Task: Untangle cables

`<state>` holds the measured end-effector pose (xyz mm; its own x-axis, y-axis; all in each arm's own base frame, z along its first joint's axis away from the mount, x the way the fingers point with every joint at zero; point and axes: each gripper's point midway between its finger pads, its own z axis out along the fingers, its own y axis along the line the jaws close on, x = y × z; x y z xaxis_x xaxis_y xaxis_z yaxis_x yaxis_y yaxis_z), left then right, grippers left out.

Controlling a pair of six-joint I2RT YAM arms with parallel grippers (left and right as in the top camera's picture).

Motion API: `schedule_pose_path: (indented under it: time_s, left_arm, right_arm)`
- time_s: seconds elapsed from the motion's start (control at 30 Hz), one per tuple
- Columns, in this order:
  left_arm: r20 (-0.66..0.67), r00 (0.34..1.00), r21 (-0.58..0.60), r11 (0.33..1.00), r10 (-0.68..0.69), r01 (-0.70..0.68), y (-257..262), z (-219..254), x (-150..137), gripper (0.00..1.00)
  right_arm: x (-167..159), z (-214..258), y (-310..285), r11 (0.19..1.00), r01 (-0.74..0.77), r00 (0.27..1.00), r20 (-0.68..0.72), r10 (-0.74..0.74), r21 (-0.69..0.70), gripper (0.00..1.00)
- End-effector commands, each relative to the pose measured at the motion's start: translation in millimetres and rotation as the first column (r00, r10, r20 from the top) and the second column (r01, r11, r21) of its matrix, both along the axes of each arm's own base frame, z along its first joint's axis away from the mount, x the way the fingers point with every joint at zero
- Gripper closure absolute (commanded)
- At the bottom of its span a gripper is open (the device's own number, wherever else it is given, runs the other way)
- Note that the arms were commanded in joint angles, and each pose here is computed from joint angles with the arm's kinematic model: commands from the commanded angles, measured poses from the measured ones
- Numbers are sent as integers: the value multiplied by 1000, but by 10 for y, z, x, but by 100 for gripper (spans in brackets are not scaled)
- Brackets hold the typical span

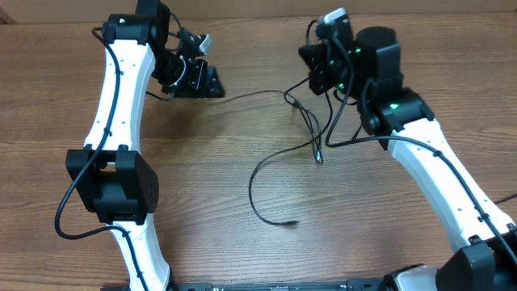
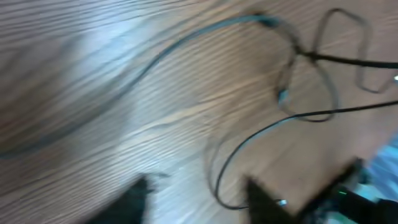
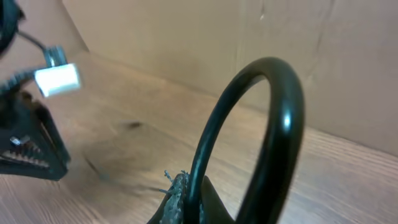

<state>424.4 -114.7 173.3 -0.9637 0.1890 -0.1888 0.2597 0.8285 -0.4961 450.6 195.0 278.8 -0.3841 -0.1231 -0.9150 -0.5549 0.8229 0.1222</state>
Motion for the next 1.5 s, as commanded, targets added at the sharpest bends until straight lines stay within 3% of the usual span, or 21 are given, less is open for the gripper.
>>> schedule_pose_path:
  time_s: [0.0, 0.1, 0.17, 0.23, 0.4, 0.47, 0.63, 0.77, 0.9, 1.0, 1.1, 1.2, 1.27, 1.47]
  left_arm:
    - [6, 998, 182, 982, 60, -60, 314, -175, 77, 95]
    - [10, 993, 257, 959, 118, -117, 448, -218, 111, 92]
    - [15, 987, 313, 937, 160, -157, 552, -243, 127, 77]
    - [16, 979, 345, 918, 201, -194, 618, -256, 132, 70]
    - [24, 961, 323, 907, 277, -269, 572, -245, 200, 33]
    - [32, 966, 300, 919, 258, -255, 483, -241, 229, 0]
    - [56, 977, 290, 933, 205, -212, 281, -400, 280, 0]
    - [153, 985, 315, 949, -73, 21, 34, -611, 347, 1]
    - [311, 853, 392, 874, -420, 287, -348, -708, 494, 0]
    - [401, 728, 450, 812, -556, 371, -585, -688, 624, 0]
    - [466, 622, 497, 768, -629, 404, -782, -626, 744, 1]
    - [504, 562, 503, 751, -656, 427, -927, -661, 823, 0]
    - [508, 540, 477, 741, -671, 472, -1007, -777, 802, 0]
    - [462, 569, 402, 732, -680, 550, -1085, -1232, 694, 3]
  right_arm:
    - [79, 302, -79, 993, 0, 1000, 20, -2, 118, 96]
    - [130, 308, -202, 992, 28, 999, 21, -31, 120, 96]
    - [175, 334, -298, 990, 53, 998, 25, -56, 133, 96]
    - [223, 387, -393, 983, 80, 996, 26, -85, 165, 96]
    - [169, 574, -350, 970, -18, 998, 55, 4, 243, 96]
    - [159, 563, -340, 970, -23, 999, 49, 11, 242, 96]
    - [132, 438, -356, 978, -17, 1000, 14, 14, 210, 96]
    - [95, 336, -355, 986, -33, 999, -1, 33, 165, 96]
    - [13, 224, -321, 988, -74, 996, -30, 79, 133, 96]
    - [-50, 186, -278, 985, -116, 992, -39, 122, 125, 96]
    - [-179, 210, -156, 965, -223, 973, -23, 229, 137, 96]
    - [-344, 282, -19, 922, -353, 935, 15, 356, 159, 96]
    - [-449, 350, 56, 886, -426, 904, 40, 426, 183, 96]
    - [-489, 465, 97, 862, -471, 882, 92, 462, 188, 96]
